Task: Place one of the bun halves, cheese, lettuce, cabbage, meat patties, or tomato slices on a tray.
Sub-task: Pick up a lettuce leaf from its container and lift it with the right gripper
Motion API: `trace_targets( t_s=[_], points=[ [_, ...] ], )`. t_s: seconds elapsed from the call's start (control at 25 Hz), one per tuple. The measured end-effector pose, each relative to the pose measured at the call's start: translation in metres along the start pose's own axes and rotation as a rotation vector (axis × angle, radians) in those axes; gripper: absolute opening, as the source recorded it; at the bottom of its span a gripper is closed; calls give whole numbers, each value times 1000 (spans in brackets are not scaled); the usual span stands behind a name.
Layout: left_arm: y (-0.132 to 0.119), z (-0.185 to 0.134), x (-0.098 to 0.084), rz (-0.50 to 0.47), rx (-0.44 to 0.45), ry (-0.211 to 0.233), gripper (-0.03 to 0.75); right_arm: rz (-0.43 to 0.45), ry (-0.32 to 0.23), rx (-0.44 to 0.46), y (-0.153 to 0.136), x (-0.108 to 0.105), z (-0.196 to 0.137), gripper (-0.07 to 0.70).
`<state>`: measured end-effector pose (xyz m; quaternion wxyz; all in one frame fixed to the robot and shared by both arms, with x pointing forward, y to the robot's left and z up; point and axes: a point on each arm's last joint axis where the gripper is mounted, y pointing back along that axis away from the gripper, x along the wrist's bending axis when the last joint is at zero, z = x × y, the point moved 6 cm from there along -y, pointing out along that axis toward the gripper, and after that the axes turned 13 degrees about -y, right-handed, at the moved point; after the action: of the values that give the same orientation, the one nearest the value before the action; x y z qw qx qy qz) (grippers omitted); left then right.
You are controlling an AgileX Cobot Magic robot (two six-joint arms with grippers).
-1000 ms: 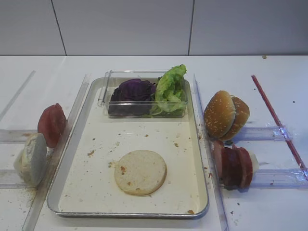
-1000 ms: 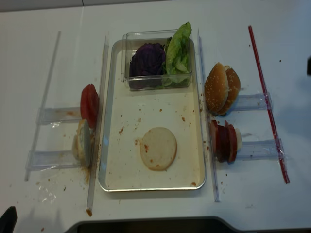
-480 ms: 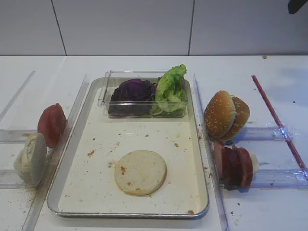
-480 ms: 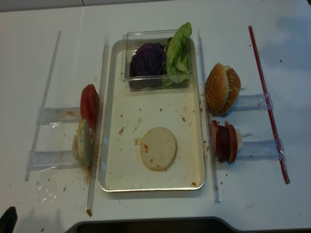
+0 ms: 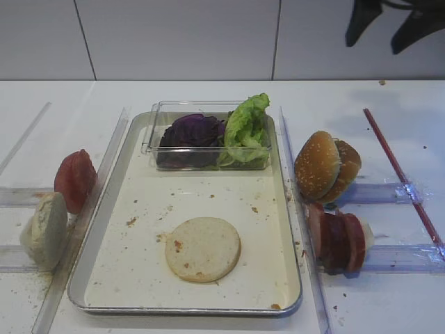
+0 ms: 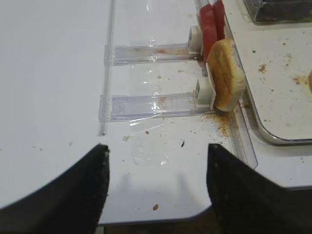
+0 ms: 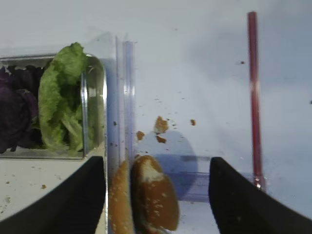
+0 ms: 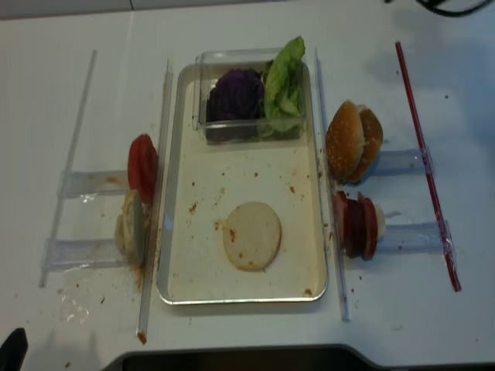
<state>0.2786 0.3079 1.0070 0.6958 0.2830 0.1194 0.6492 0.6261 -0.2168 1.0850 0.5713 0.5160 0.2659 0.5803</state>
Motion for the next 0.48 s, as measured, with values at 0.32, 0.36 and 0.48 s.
trace_targets(
  t_s=[0.32, 0.36, 0.48],
  points=[
    [0, 0, 0, 0, 0, 0, 422, 35, 102, 84, -67, 83, -11, 498],
    [0, 0, 0, 0, 0, 0, 422, 41, 114, 89, -73, 92, -13, 497],
    [0, 0, 0, 0, 0, 0, 422, 56, 150, 105, -95, 117, -20, 498]
  ],
)
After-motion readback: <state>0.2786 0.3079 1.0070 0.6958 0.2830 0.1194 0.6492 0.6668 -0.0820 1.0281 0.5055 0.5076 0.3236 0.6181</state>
